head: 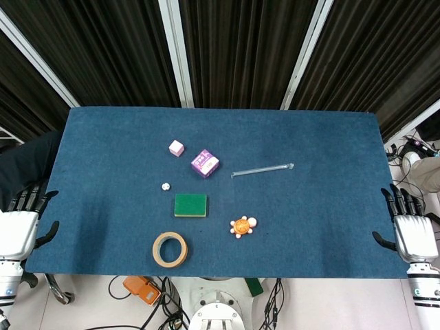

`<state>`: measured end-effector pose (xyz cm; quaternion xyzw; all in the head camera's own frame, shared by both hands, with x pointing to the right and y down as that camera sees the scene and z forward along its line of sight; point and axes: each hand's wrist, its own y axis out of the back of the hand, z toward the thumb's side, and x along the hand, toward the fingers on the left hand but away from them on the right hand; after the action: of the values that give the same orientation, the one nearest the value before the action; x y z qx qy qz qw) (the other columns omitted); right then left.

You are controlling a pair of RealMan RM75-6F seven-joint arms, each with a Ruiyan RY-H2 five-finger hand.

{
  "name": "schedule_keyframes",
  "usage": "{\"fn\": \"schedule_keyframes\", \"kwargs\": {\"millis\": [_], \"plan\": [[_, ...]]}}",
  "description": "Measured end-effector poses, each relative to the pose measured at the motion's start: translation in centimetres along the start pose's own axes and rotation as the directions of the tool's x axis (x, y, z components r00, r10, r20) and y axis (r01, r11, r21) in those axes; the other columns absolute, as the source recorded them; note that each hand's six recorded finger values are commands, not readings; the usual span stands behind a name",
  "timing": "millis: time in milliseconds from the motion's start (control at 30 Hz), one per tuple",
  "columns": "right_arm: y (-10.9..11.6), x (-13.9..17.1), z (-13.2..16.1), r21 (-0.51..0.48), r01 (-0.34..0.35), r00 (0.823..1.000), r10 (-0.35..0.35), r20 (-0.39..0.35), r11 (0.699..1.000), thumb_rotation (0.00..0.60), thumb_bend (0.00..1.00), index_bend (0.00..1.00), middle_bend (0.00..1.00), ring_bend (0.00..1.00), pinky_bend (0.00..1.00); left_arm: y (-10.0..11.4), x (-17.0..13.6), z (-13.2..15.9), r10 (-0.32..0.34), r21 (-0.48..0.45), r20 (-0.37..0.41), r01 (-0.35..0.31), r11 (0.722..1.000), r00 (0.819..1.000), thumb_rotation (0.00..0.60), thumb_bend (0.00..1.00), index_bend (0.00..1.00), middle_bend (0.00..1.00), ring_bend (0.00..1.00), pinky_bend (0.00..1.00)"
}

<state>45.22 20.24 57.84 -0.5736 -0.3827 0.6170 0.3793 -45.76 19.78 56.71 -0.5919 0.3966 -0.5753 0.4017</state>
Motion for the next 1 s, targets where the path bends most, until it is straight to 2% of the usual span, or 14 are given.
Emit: {"fn": "schedule_keyframes", "kwargs": {"millis": [300,367,533,633,767,1000], "plan": [[-0.7,-0.9,0.8,-0.004,-0.031,0.999,0.031,-0.029,1.0,0.6,0.3,0.11,0.05,0.07,0.15,-0.1,0.1,0.3,0.003,-0.015,-0.001,-0.003,1.0,1.0,0.6,0.37,0.19,0.01,0.0,0.12],[-0.8,-1.8,1.3,-0.012,-0.043,0.998,0.042,-0.05,0.999,0.6,0.3,0.11,0.05,0.07,0.15,-0.1,0.1,0.2,0.004,-0.002,-0.001,-0.004,1.0,1.0,0.6,0.37,0.19,0.01,0.0,0.12],[-1.1,-5.1,3.0,-0.005,-0.086,0.989,0.084,-0.12,0.996,0.6,0.3,0.14,0.05,0.07,0.15,0.0,0.2,-0.1,0.004,-0.039,-0.02,-0.004,0.999,1.0,0.6,0.37,0.19,0.01,0.0,0.12],[-1.5,-7.8,4.5,0.02,-0.133,0.977,0.135,-0.167,0.991,0.6,0.3,0.18,0.05,0.07,0.15,0.1,0.1,-0.1,0.004,-0.047,-0.024,-0.005,0.999,1.0,0.6,0.37,0.19,0.01,0.0,0.12],[-2.3,-12.3,7.8,0.061,-0.189,0.951,0.198,-0.239,0.98,0.6,0.3,0.25,0.05,0.07,0.14,0.1,0.0,-0.1,0.003,-0.047,-0.026,-0.004,0.999,1.0,0.6,0.37,0.19,0.01,0.0,0.12],[-4.4,-19.0,14.0,0.115,-0.243,0.91,0.268,-0.318,0.963,0.6,0.3,0.31,0.05,0.07,0.13,0.0,0.1,-0.4,-0.006,-0.052,-0.037,0.004,0.999,0.999,0.6,0.37,0.19,0.01,0.0,0.12]]}}
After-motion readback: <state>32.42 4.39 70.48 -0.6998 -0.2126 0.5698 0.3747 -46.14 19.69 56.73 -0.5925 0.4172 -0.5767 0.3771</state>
